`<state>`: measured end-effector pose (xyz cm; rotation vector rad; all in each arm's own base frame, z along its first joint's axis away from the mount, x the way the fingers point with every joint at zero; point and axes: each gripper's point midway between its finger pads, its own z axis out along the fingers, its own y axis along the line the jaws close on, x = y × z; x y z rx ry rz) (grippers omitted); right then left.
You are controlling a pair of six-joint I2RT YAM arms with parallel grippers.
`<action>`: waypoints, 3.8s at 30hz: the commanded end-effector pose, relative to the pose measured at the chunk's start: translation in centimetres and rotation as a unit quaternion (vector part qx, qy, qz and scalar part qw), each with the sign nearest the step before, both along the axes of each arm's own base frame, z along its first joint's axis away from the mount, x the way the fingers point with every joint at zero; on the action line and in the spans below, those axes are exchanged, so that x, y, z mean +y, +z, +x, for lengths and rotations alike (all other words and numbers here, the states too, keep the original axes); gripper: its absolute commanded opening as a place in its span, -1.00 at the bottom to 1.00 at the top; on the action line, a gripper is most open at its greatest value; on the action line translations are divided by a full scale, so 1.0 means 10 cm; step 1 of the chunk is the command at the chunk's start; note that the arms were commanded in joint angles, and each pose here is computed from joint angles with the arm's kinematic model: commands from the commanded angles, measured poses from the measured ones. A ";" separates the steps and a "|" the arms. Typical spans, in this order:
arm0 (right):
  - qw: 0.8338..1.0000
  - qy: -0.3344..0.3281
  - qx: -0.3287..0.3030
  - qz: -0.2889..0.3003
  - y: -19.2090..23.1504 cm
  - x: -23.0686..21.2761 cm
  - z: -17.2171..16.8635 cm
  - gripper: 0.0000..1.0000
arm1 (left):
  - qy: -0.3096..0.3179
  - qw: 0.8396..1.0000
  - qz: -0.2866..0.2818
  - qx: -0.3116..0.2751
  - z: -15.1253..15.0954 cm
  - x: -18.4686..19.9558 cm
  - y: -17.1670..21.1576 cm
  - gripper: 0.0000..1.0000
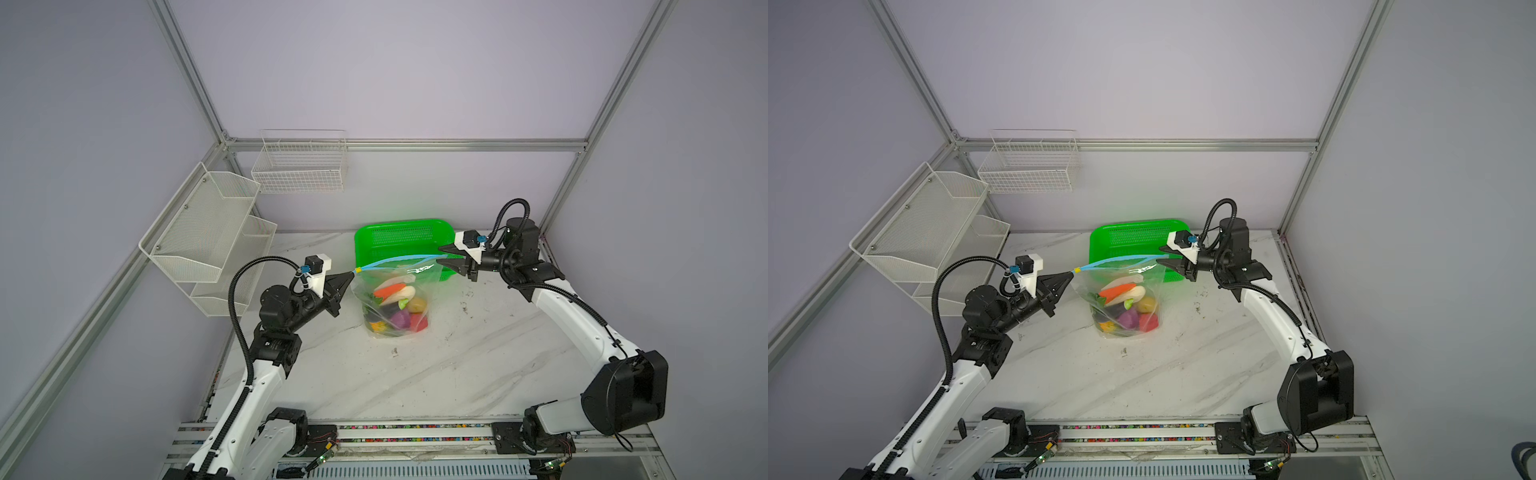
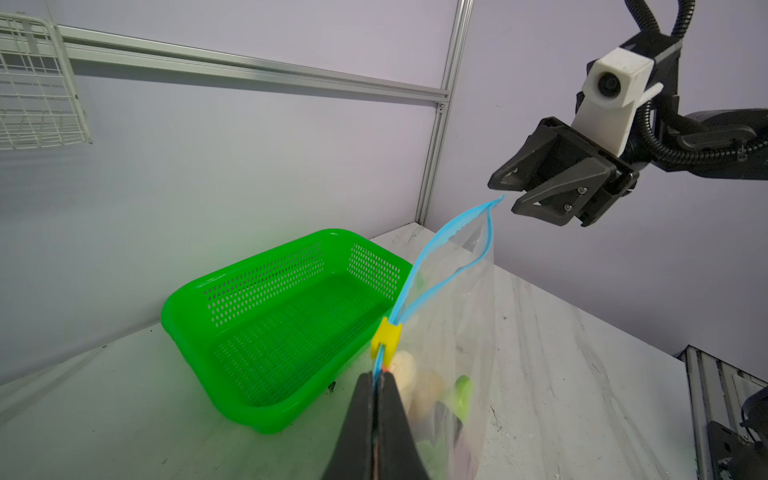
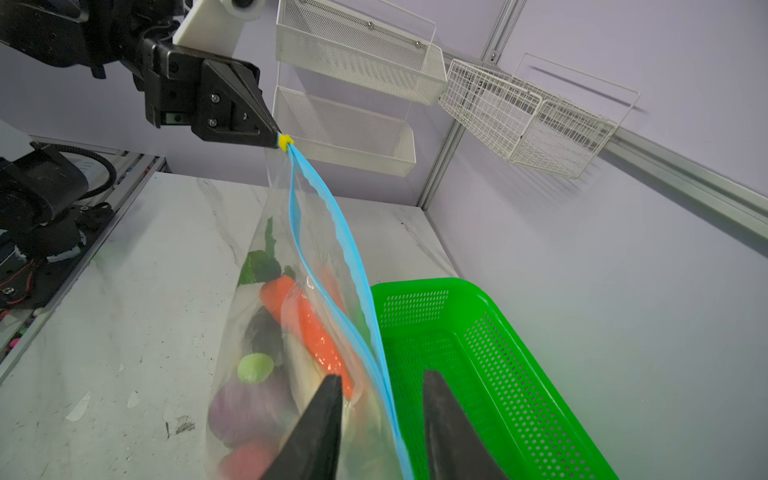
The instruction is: Place the food in the zip-top bag and seal the zipper
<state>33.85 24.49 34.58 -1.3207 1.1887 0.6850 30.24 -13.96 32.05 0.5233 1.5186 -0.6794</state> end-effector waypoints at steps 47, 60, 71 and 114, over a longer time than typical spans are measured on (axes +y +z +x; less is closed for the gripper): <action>0.957 0.219 -0.040 -0.187 0.04 1.41 -0.93 0.17 | -0.157 0.953 0.165 -0.202 -0.53 -0.50 0.67 -1.00; 0.952 0.231 -0.025 -0.200 -0.05 1.50 -0.98 -0.19 | -0.140 0.954 0.169 -0.204 -0.50 -0.48 0.67 -1.00; 0.954 0.221 -0.029 -0.201 -0.04 1.50 -0.95 -0.61 | -0.138 0.954 0.168 -0.206 -0.50 -0.48 0.69 -1.00; 0.960 0.175 -0.027 -0.219 -0.05 1.50 -0.72 -0.83 | 0.016 0.961 0.217 -0.173 -0.26 -0.08 0.39 -1.00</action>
